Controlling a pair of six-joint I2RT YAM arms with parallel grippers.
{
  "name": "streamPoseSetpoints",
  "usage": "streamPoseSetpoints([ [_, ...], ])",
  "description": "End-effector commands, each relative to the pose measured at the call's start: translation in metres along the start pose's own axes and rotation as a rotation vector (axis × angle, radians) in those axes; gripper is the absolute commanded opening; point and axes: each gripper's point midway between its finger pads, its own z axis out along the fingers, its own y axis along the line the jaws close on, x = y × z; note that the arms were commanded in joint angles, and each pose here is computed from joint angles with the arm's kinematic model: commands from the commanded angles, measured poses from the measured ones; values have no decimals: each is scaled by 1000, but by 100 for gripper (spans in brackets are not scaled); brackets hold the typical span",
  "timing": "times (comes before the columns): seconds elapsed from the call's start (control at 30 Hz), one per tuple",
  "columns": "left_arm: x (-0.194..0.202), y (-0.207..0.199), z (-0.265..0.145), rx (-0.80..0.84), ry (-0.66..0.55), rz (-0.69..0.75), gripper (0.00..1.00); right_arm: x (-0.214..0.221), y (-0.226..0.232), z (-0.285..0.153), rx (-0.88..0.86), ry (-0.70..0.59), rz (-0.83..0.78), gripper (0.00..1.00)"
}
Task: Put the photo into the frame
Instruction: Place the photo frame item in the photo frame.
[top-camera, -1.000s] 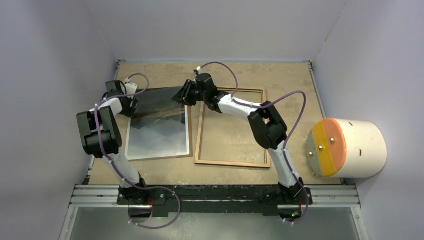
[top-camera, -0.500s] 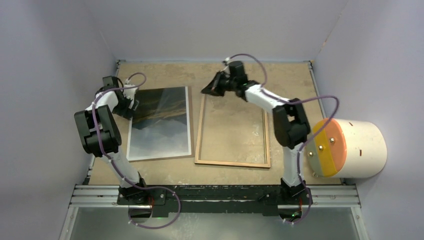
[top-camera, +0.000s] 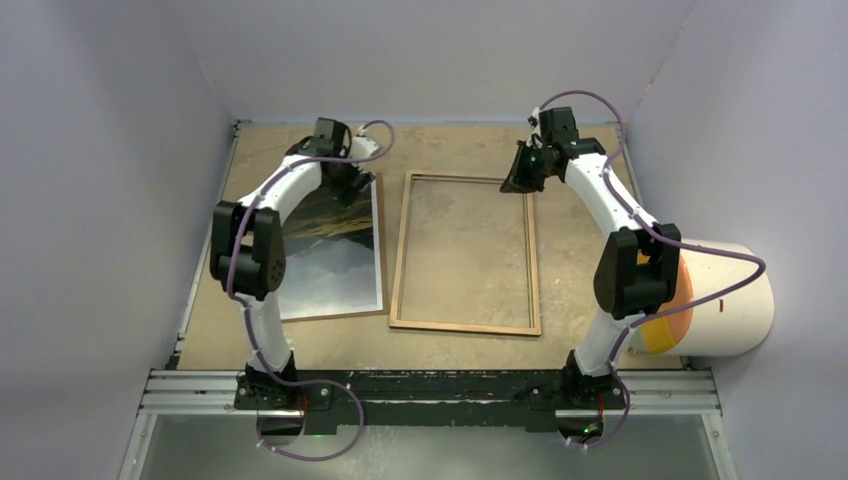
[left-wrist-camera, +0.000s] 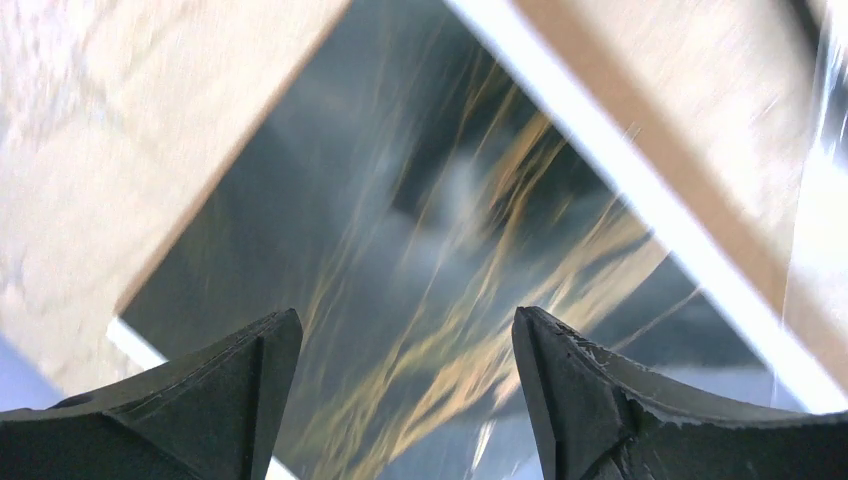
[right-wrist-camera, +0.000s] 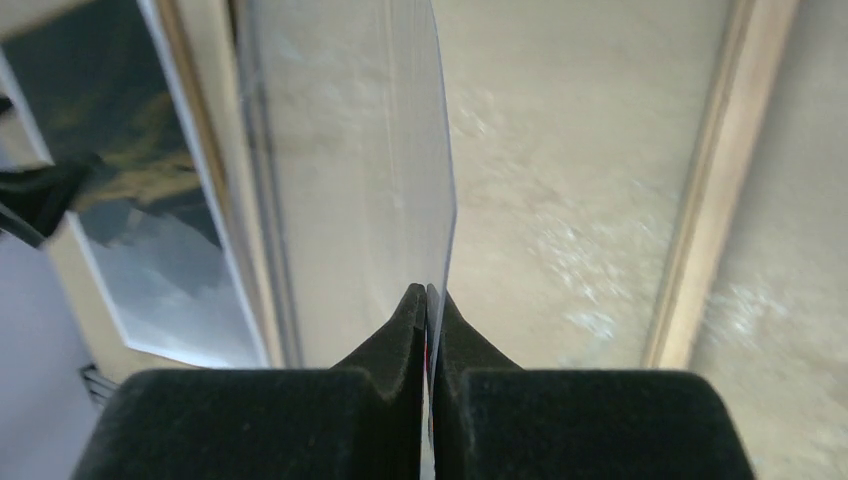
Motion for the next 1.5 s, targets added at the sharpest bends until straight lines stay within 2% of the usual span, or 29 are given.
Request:
streamPoseSetpoints([
  [0.0, -53, -31, 18, 81, -90, -100, 81, 20, -32, -20, 164, 79, -99, 0],
  [0.17, -80, -68, 28, 135, -138, -89, 81, 21, -45, -28, 196, 77, -91, 0],
  [0.3, -73, -94, 39, 164, -138, -88, 81, 12, -44, -29, 182, 66, -80, 0],
  [0.47, -58, -105, 54, 124, -100, -46, 81, 4, -37, -20, 154, 88, -76, 0],
  [0.73, -5, -101, 74, -1, 35, 124, 80, 4, -37, -12, 139, 105, -62, 0],
  [0.9, 34, -87, 62, -60, 109, 289, 81, 6, -35, -10, 124, 111, -61, 0],
  [1.03, 47, -68, 49, -87, 120, 340, 81, 8, -34, -8, 113, 122, -64, 0],
  [1.17, 31, -55, 37, -100, 85, 306, 81, 9, -28, -4, 70, 137, -60, 0],
  [1.3, -3, -72, 24, 7, -4, 213, 81, 14, -25, 6, 33, 169, -47, 0],
  [1.47, -21, -93, 14, 134, -35, 131, 81, 29, -33, 23, 20, 207, -26, 0],
])
